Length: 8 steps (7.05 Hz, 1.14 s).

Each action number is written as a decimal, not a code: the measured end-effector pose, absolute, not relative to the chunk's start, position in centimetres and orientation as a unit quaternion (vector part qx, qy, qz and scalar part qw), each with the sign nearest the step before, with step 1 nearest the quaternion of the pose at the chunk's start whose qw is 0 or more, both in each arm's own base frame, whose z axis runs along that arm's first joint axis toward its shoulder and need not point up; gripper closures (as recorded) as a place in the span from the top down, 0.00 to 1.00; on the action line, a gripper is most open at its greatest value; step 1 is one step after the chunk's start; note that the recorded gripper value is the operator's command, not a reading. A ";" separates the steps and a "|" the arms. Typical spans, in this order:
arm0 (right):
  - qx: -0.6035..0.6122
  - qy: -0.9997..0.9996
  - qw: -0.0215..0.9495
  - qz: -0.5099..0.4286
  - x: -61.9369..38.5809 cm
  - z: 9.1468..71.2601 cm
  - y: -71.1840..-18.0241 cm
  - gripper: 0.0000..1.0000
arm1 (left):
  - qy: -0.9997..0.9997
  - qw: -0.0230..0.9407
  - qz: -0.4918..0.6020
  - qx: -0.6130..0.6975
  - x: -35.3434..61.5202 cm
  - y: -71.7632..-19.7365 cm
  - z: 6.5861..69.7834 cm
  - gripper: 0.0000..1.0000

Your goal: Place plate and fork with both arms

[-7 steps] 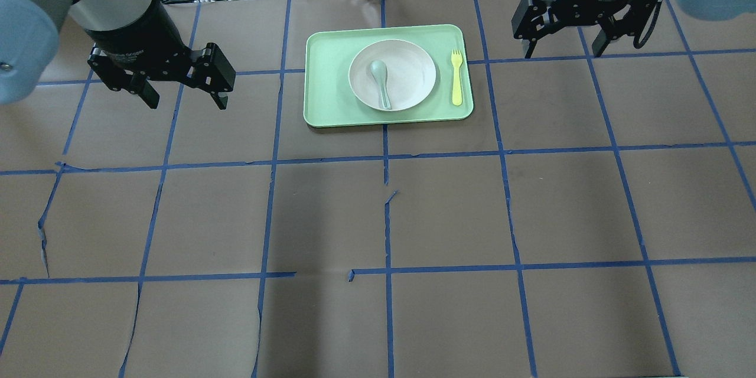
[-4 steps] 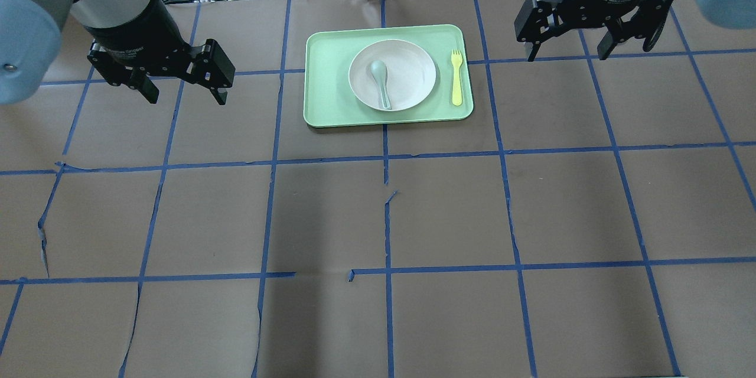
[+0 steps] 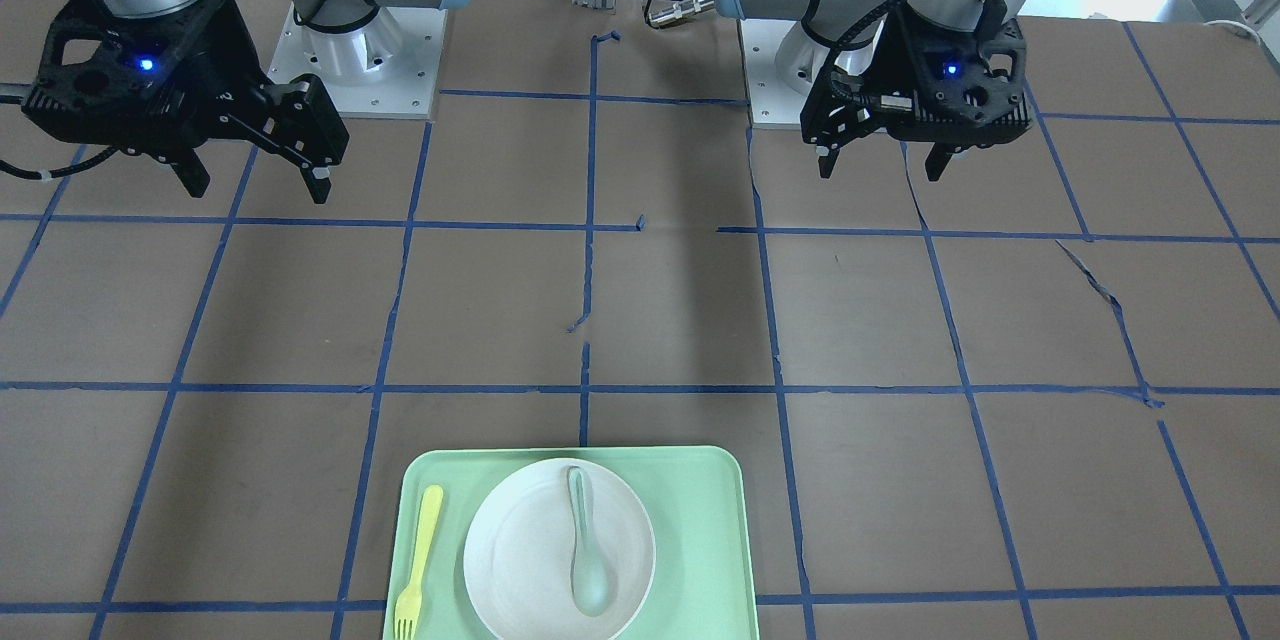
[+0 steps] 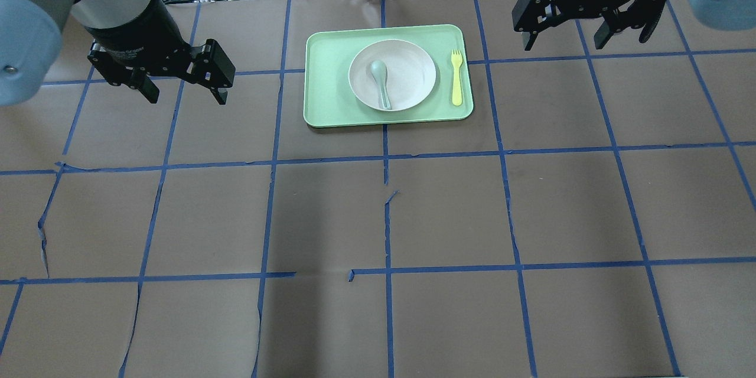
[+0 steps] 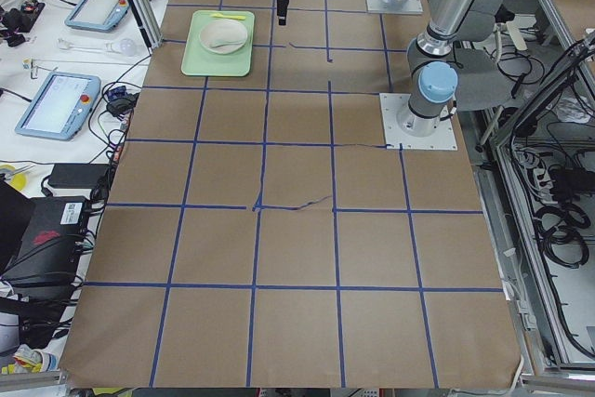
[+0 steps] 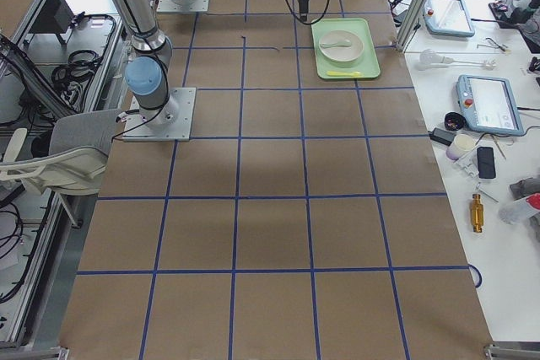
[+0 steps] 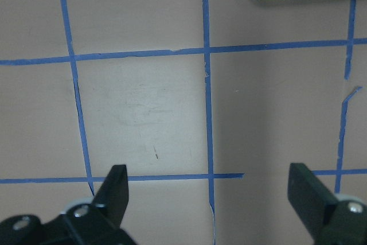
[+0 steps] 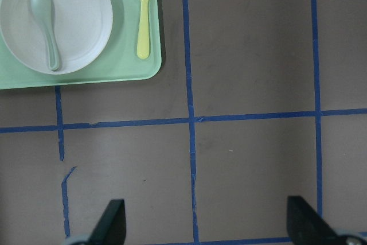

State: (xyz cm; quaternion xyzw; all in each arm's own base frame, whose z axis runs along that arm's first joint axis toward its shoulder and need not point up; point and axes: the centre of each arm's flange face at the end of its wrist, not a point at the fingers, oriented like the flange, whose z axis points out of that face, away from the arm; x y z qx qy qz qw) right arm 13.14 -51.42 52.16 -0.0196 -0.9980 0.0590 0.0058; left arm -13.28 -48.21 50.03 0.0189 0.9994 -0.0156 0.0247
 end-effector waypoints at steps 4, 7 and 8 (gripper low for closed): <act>-0.020 -0.998 0.005 0.059 13.2 52.1 -51.5 1.00 | 0.999 0.026 -0.011 0.019 -13.2 -47.9 49.5 1.00; -0.020 -0.998 0.005 0.059 13.2 52.2 -51.4 1.00 | 0.999 0.025 -0.011 0.020 -13.3 -47.9 49.5 1.00; -0.020 -0.998 0.005 0.059 13.2 52.1 -51.4 1.00 | 0.999 0.024 -0.011 0.020 -13.4 -48.0 49.5 1.00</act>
